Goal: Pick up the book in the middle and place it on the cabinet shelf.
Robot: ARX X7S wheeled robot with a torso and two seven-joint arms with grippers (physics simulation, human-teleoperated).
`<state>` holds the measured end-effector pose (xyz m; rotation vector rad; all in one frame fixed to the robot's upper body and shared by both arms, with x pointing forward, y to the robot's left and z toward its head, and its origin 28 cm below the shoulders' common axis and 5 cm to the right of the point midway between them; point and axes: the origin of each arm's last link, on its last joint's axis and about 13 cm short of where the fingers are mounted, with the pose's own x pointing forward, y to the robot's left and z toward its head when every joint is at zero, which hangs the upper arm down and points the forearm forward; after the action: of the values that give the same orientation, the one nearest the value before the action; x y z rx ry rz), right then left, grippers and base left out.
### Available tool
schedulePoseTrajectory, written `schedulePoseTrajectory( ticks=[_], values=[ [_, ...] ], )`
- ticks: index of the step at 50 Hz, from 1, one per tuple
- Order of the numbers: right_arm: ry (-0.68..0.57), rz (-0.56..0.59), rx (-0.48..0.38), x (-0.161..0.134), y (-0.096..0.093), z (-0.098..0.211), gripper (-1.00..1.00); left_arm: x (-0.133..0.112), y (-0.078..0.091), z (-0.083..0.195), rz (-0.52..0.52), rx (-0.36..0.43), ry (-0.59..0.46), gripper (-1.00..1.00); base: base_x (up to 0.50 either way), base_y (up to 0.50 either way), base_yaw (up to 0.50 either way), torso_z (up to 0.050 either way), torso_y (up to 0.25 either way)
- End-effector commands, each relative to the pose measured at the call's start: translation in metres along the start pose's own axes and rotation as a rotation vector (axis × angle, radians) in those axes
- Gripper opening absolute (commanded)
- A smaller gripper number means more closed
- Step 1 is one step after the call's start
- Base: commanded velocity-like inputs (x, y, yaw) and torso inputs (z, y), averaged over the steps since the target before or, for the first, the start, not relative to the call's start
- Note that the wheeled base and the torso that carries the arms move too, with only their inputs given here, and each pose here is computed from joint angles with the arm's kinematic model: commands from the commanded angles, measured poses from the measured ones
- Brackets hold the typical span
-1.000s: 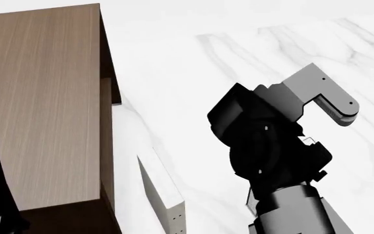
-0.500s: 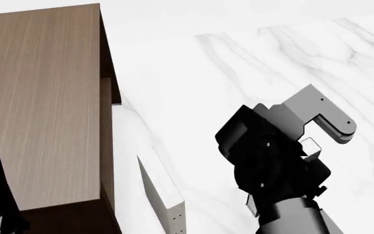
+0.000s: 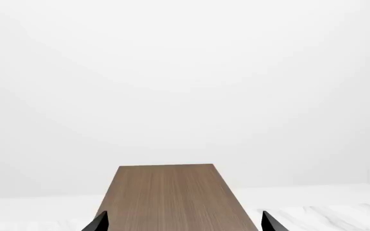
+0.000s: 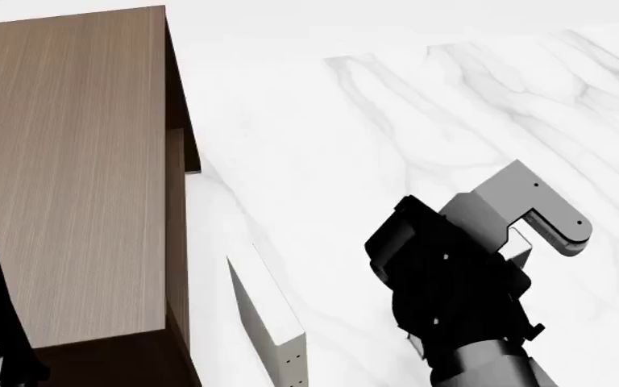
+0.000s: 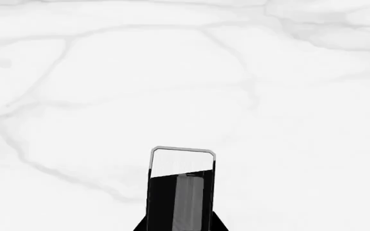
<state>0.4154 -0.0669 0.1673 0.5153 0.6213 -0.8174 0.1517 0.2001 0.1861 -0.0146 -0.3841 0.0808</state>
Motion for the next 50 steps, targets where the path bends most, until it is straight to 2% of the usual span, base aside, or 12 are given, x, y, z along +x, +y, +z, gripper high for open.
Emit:
schedulePoseTrajectory(
  ticks=[1, 6, 10, 12, 14, 16, 20, 31, 33, 40, 44, 50],
  values=[
    [0.001, 0.041, -0.015, 0.002, -0.001, -0.003, -1.0, 0.0, 0.001, 0.001, 0.004, -0.001, -0.002, 1.0, 0.0, 0.0, 0.0, 0.0, 0.0],
    [-0.039, 0.129, 0.011, 0.002, 0.0, -0.003, -1.0, 0.0, 0.001, 0.001, 0.005, -0.003, -0.004, 1.0, 0.0, 0.0, 0.0, 0.0, 0.0],
    [-0.054, 0.274, 0.178, -0.006, -0.001, 0.005, -1.0, 0.0, 0.001, 0.002, 0.007, -0.002, -0.005, 1.0, 0.0, 0.0, 0.0, 0.0, 0.0],
    [-0.07, 0.437, 0.188, -0.015, -0.001, 0.013, -1.0, 0.0, 0.001, 0.002, 0.01, -0.005, -0.005, 1.0, 0.0, 0.0, 0.0, 0.0, 0.0],
    [-0.114, 0.407, 0.153, -0.019, 0.0, 0.019, -1.0, 0.0, 0.001, 0.002, 0.01, -0.003, -0.005, 1.0, 0.0, 0.0, 0.0, 0.0, 0.0],
    [-0.182, 0.497, 0.258, -0.031, 0.001, 0.034, -1.0, 0.0, 0.002, 0.002, 0.012, -0.004, -0.005, 1.0, 0.0, 0.0, 0.0, 0.0, 0.0],
    [-0.303, 0.559, 0.193, -0.051, 0.005, 0.052, -1.0, 0.0, 0.001, 0.002, 0.01, -0.005, -0.005, 1.0, 0.0, 0.0, 0.0, 0.0, 0.0],
    [-0.502, 0.667, 0.198, -0.091, 0.019, 0.078, -1.0, 0.0, 0.0, 0.001, 0.006, -0.003, -0.001, 1.0, 0.0, 0.0, 0.0, 0.0, 0.0],
    [-0.568, 0.746, 0.276, -0.105, 0.022, 0.084, -1.0, 0.0, 0.0, 0.001, 0.007, -0.003, -0.003, 1.0, 0.0, 0.0, 0.0, 0.0, 0.0],
    [-0.701, 0.973, 0.399, -0.14, 0.025, 0.097, -1.0, 0.0, 0.001, 0.002, 0.008, -0.001, -0.006, 1.0, 0.0, 0.0, 0.0, 0.0, 0.0],
    [-0.628, 1.096, 0.536, -0.155, 0.024, 0.099, -1.0, 0.0, 0.001, 0.001, 0.009, -0.002, -0.005, 1.0, 0.0, 0.0, 0.0, 0.0, 0.004],
    [-0.544, 1.232, 0.624, -0.18, 0.023, 0.101, -1.0, 0.0, 0.001, 0.002, 0.009, 0.0, -0.007, 1.0, 0.0, 0.0, 0.0, 0.0, 0.0]
  ],
)
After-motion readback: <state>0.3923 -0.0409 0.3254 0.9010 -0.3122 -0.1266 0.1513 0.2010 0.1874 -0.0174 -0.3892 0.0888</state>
